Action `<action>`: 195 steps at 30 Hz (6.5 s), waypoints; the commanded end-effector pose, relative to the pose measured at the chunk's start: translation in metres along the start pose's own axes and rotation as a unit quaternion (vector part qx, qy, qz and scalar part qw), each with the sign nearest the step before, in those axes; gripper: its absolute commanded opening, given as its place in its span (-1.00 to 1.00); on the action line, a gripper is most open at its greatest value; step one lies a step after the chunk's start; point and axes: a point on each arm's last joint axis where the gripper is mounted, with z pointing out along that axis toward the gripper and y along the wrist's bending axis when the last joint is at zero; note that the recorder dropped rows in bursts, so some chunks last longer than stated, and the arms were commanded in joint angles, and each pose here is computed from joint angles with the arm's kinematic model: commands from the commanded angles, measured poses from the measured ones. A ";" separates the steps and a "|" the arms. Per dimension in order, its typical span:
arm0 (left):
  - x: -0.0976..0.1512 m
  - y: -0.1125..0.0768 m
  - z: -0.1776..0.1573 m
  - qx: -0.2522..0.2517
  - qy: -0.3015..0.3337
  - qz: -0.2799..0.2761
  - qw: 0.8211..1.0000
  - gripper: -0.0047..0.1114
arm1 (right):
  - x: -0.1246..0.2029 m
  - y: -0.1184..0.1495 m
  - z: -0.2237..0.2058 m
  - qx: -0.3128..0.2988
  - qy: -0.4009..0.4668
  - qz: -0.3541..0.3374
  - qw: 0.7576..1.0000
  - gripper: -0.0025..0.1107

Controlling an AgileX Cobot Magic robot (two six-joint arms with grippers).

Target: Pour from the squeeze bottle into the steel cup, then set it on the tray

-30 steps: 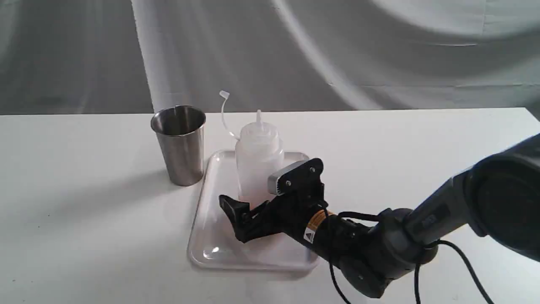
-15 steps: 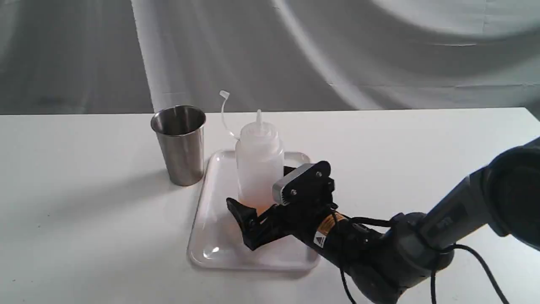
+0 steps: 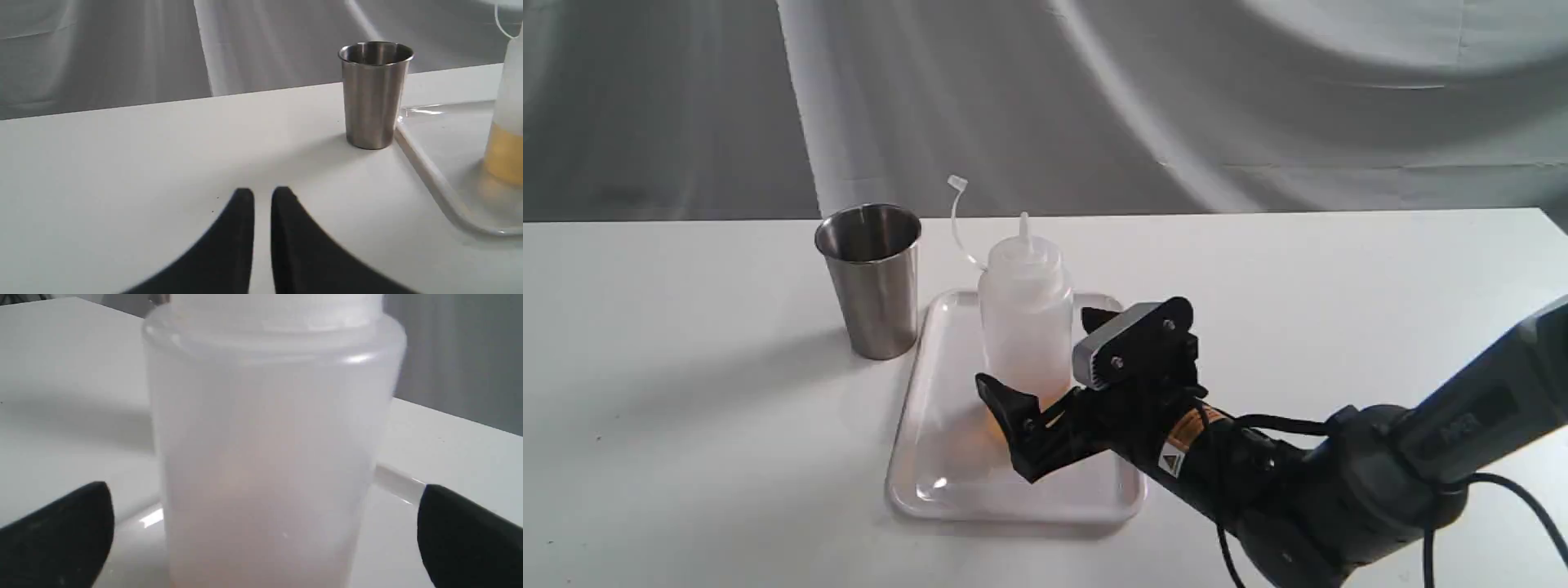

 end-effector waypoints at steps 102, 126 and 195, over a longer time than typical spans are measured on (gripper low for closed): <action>0.000 0.000 0.000 -0.001 -0.005 0.001 1.000 -0.78 | -0.076 0.040 -0.353 0.108 -0.014 0.100 0.989 -0.96; 0.000 0.000 0.000 -0.001 -0.005 0.001 1.000 -0.78 | -0.053 0.029 -0.351 0.223 -0.020 0.138 0.965 -0.96; 0.000 0.000 0.000 -0.001 -0.005 0.001 1.000 -0.78 | -0.046 0.013 -0.363 0.405 -0.013 0.178 0.897 -0.96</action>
